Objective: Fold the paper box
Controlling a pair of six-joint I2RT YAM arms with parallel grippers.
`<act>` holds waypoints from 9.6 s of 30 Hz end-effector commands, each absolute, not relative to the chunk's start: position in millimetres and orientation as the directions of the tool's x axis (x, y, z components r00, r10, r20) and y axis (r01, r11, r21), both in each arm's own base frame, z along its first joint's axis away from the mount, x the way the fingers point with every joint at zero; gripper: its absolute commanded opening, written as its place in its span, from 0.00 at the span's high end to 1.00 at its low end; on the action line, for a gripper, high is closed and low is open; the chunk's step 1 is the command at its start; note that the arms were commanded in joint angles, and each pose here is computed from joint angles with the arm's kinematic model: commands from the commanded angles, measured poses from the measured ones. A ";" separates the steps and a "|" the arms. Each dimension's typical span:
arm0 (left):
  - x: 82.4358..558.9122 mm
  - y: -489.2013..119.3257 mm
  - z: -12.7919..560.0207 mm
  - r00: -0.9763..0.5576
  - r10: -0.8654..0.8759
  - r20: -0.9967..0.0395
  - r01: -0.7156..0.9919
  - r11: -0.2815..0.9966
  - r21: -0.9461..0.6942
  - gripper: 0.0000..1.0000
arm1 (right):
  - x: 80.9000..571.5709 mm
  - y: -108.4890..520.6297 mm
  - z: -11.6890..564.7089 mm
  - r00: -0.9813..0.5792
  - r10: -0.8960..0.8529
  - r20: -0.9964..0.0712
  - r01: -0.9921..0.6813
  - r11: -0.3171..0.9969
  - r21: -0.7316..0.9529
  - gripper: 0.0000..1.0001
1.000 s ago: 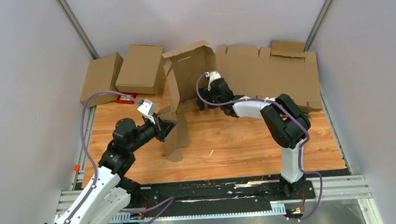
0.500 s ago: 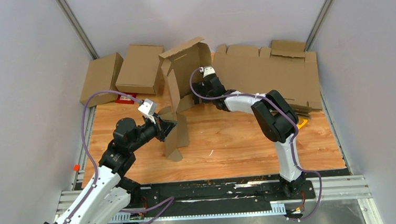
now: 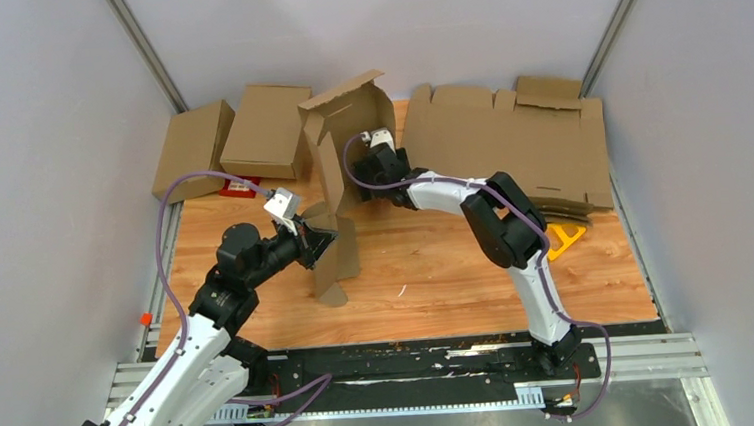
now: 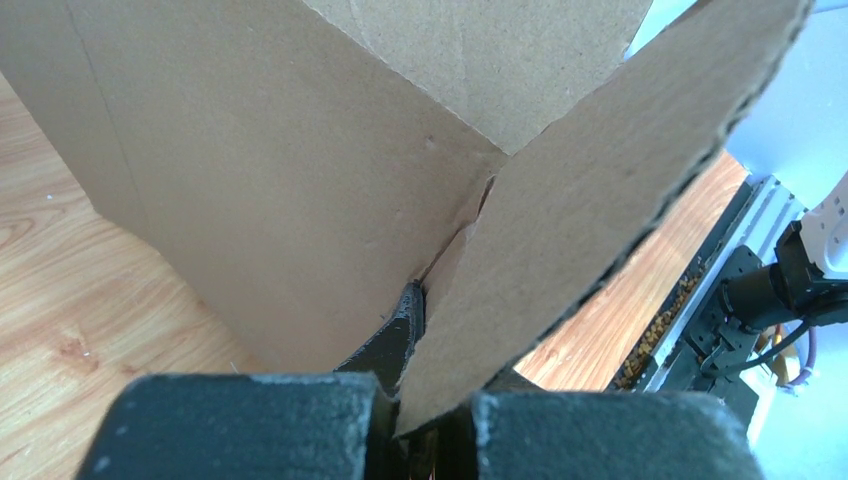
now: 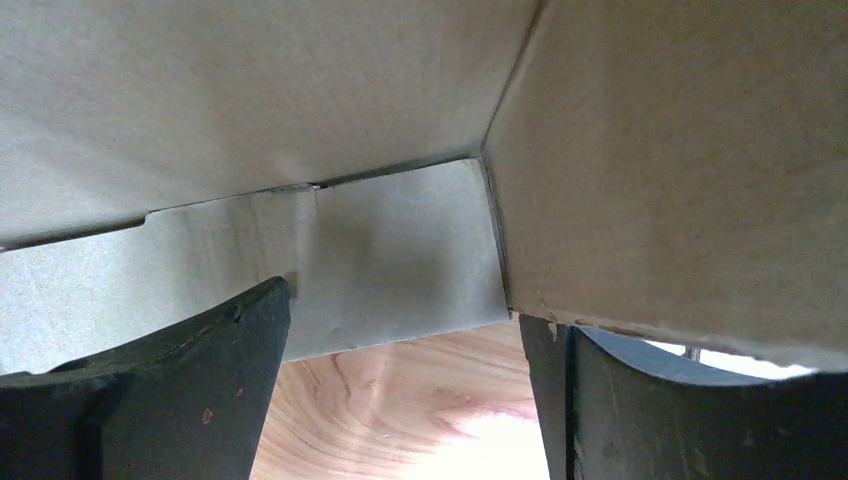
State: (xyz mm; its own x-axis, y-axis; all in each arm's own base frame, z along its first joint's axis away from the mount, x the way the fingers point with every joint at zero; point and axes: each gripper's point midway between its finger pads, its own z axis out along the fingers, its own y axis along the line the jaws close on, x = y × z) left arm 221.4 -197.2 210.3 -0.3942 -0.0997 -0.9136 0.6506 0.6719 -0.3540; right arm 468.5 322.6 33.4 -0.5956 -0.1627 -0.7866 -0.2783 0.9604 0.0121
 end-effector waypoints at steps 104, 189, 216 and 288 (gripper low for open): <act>211.7 -166.3 181.5 -0.522 -0.164 -0.837 0.442 0.788 -0.429 1.00 | 419.0 352.8 114.1 -0.461 -0.109 -0.881 -0.297 0.954 0.037 0.23; 213.8 -157.4 184.6 -0.510 -0.127 -0.851 0.427 0.821 -0.378 0.82 | 429.4 357.8 134.2 -0.525 0.114 -0.844 -0.455 0.800 0.391 0.44; 224.0 -161.5 188.4 -0.488 -0.153 -0.859 0.424 0.819 -0.387 0.90 | 516.7 333.5 164.3 -0.236 -0.029 -0.971 -0.566 0.816 0.114 0.78; 147.2 -212.9 322.7 -0.729 0.148 -0.668 0.645 0.475 -0.599 0.83 | 320.2 80.4 198.0 -0.414 0.191 -0.890 0.103 0.981 0.163 0.00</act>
State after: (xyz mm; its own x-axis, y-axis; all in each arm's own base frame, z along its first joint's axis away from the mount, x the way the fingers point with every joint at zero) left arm 110.0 -224.7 354.5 -0.7436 0.0882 -0.6628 0.6604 0.2525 -0.7072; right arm 321.6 90.4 199.1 -0.4220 0.2047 -0.8832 0.0688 0.9786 0.1939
